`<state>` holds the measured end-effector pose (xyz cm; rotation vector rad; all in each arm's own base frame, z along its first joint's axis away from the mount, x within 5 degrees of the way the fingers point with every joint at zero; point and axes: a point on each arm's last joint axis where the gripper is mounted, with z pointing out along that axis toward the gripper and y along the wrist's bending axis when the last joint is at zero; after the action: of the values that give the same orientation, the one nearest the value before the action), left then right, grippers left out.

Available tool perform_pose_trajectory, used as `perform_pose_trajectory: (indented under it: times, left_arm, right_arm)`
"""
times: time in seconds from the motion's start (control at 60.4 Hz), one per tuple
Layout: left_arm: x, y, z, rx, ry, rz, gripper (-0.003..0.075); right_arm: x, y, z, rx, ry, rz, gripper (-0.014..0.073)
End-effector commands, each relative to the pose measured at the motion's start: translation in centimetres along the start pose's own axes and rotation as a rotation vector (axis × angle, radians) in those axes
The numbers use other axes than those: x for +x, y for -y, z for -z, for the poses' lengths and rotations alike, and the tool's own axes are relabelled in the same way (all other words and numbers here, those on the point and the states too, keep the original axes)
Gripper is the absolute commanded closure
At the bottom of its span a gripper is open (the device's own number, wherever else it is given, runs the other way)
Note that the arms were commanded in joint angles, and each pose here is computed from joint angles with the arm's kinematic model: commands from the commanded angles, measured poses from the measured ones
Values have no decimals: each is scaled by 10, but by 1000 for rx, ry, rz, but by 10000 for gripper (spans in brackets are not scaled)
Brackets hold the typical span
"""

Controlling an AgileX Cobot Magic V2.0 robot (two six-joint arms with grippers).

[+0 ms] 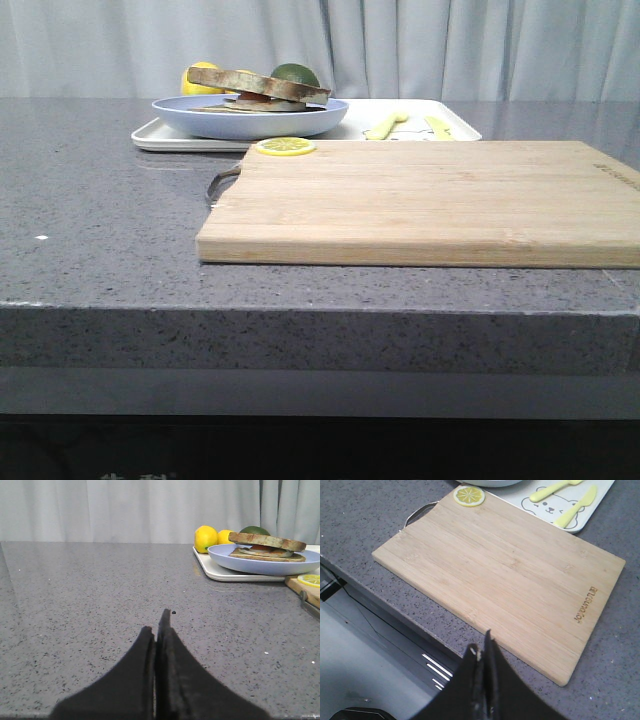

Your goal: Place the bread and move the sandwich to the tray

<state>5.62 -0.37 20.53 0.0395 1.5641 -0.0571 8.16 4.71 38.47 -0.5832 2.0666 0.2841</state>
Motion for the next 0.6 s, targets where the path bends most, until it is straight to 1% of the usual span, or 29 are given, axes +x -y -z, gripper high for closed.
perform_pose_trajectory:
  times: [0.0,0.348,0.397,0.431,0.58]
  left_arm:
    - [-7,-1,2,-7,99,16,738]
    - [-7,-1,2,-7,99,16,738]
    - [-7,-1,2,-7,99,16,738]
    - [-7,-1,2,-7,99,16,738]
    - [-7,-1,2,-7,99,16,738]
  right_arm:
    - [-11,2,5,14,86,2,663]
    - [-9,2,4,15,90,4,663]
    - [-7,6,4,66,101,19,663]
    - [-3,9,5,91,113,7,663]
    - [25,17,4,212,248,-42,663]
